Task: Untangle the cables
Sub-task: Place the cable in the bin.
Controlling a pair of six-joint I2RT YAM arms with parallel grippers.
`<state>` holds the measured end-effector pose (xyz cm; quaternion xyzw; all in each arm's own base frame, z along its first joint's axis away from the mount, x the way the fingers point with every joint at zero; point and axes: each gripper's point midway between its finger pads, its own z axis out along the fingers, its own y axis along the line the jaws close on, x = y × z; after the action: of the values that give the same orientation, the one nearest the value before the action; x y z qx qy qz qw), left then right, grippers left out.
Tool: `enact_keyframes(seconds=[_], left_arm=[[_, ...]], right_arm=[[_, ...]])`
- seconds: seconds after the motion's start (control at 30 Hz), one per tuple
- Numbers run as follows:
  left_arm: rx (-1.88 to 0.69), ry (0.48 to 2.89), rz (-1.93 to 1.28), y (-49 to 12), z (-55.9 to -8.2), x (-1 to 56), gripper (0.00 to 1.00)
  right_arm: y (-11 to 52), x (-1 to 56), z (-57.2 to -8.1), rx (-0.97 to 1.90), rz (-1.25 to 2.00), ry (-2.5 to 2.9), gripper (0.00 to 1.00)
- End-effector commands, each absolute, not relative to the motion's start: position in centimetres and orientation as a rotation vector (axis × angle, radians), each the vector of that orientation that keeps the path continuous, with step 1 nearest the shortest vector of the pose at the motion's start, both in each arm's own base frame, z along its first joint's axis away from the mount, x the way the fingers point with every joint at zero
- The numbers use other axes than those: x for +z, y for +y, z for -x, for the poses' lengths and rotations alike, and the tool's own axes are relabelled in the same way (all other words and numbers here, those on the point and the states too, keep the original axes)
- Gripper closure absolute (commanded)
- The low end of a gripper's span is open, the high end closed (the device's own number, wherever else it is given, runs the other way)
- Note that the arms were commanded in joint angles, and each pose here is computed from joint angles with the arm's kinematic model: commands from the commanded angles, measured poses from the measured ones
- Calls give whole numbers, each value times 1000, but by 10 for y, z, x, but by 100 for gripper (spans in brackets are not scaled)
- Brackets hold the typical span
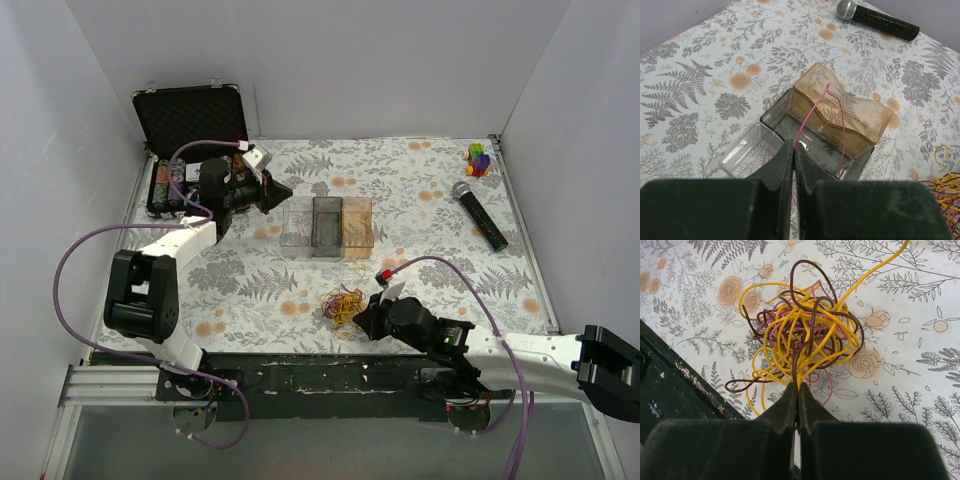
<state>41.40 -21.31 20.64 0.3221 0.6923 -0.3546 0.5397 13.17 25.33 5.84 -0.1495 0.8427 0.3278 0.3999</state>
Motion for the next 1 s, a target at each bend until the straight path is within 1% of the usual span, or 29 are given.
enact_keyframes(seconds=[0.0,0.17,0.4,0.57,0.7,0.77,0.83,0.87,0.9,0.93,0.97], left_arm=[[-905,1609,-741,-223,-412,202,100],[-935,1595,-728,-229,-419,201,100],[-949,1639,-728,-234,-426,185,100],[-839,1721,-667,-223,-443,164,100],[-751,1760,-644,-211,-442,148,100],[-757,1758,-643,-207,-436,144,100],[-780,1759,-647,-208,-427,141,100],[-790,1758,-646,-209,-425,141,100],[-795,1758,-648,-209,-422,141,100],[-802,1755,-651,-209,-421,141,100],[-803,1747,-656,-210,-420,142,100]], right_arm=[[259,71,-136,869,339,2096,99],[257,71,-136,862,330,2098,99],[258,71,-137,861,328,2107,99],[259,74,-138,857,326,2100,99],[258,78,-139,852,330,2096,99],[257,82,-140,851,326,2087,99],[257,89,-141,844,327,2075,89],[257,96,-143,838,322,2067,81],[257,103,-145,822,326,2064,69],[258,111,-147,817,335,2053,61],[260,123,-149,820,341,2031,46]])
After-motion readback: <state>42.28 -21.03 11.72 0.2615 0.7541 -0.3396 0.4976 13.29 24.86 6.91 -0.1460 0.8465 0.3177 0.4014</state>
